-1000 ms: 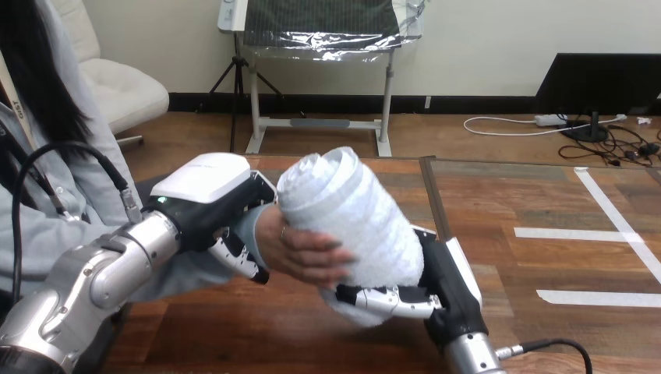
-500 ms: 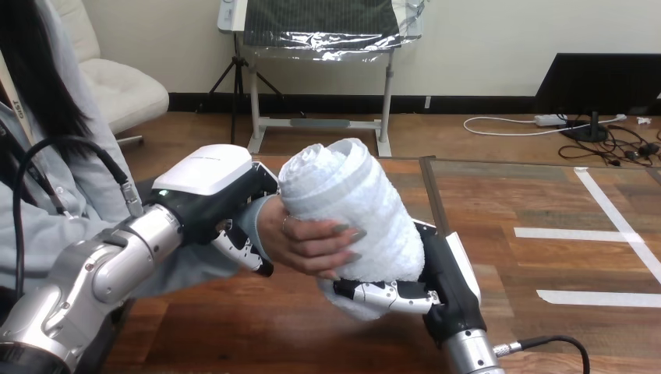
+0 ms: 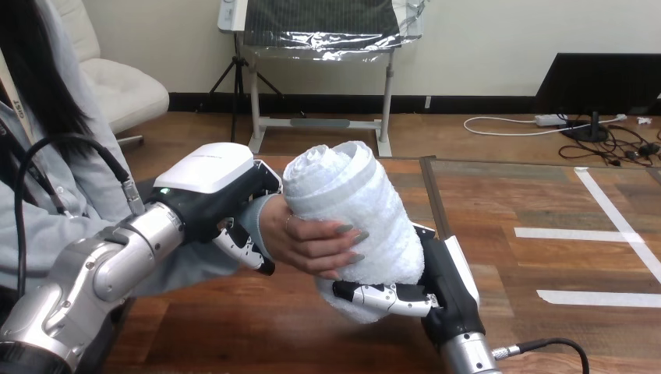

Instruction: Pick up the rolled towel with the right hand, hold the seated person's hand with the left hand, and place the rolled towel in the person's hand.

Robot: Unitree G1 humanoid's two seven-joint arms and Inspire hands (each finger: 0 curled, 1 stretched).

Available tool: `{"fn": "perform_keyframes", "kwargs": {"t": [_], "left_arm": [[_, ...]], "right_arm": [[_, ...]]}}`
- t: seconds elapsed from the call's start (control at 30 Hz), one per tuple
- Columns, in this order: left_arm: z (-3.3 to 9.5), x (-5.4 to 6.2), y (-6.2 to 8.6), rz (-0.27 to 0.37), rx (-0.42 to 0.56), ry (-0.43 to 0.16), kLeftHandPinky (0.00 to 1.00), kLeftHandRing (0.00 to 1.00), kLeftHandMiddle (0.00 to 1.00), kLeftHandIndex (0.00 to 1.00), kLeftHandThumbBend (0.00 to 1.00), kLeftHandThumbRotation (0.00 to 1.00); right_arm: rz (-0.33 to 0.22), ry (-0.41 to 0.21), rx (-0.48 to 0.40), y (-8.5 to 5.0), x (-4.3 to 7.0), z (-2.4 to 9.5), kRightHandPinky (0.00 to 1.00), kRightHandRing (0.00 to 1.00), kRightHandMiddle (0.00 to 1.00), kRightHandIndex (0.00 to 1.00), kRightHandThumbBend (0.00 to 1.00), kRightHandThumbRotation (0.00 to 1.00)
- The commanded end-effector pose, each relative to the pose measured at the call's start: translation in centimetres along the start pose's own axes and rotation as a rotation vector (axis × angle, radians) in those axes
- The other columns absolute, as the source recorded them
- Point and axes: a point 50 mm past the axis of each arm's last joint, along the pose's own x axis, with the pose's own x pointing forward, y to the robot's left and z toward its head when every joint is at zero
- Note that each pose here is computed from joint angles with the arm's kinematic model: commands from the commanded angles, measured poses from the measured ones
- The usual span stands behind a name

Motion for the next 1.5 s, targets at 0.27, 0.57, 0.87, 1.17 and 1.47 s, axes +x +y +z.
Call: {"fn": "perform_keyframes", "kwargs": {"t": [0.27,0.57,0.87,1.17,1.47], "left_arm": [[2.5,1.1,5.3,0.197,0.032,-0.123,0.26,0.32,0.38,0.39,0.87,0.00],[2.2,0.9,5.1,0.198,0.037,-0.121,0.28,0.33,0.39,0.40,0.88,0.00],[1.9,0.7,4.9,0.193,0.057,-0.094,0.35,0.42,0.48,0.50,0.91,0.00],[1.2,0.3,4.4,0.175,0.083,-0.052,0.50,0.57,0.63,0.67,0.97,0.10],[0.3,-0.3,3.4,0.161,0.075,-0.009,0.70,0.74,0.79,0.82,1.00,0.25]], "right_arm": [[0.113,-0.101,-0.007,2.2,2.2,2.0,0.20,0.26,0.36,0.41,0.61,0.00],[0.101,-0.101,-0.016,2.1,2.3,2.0,0.22,0.28,0.37,0.41,0.63,0.00],[0.102,-0.091,-0.038,1.9,2.4,2.0,0.39,0.49,0.56,0.57,0.70,0.00],[0.141,-0.072,-0.082,1.4,2.6,1.9,0.77,0.79,0.78,0.83,0.72,0.02],[0.154,-0.055,-0.116,0.8,2.6,1.9,0.97,0.97,0.95,0.98,0.79,0.27]]}}
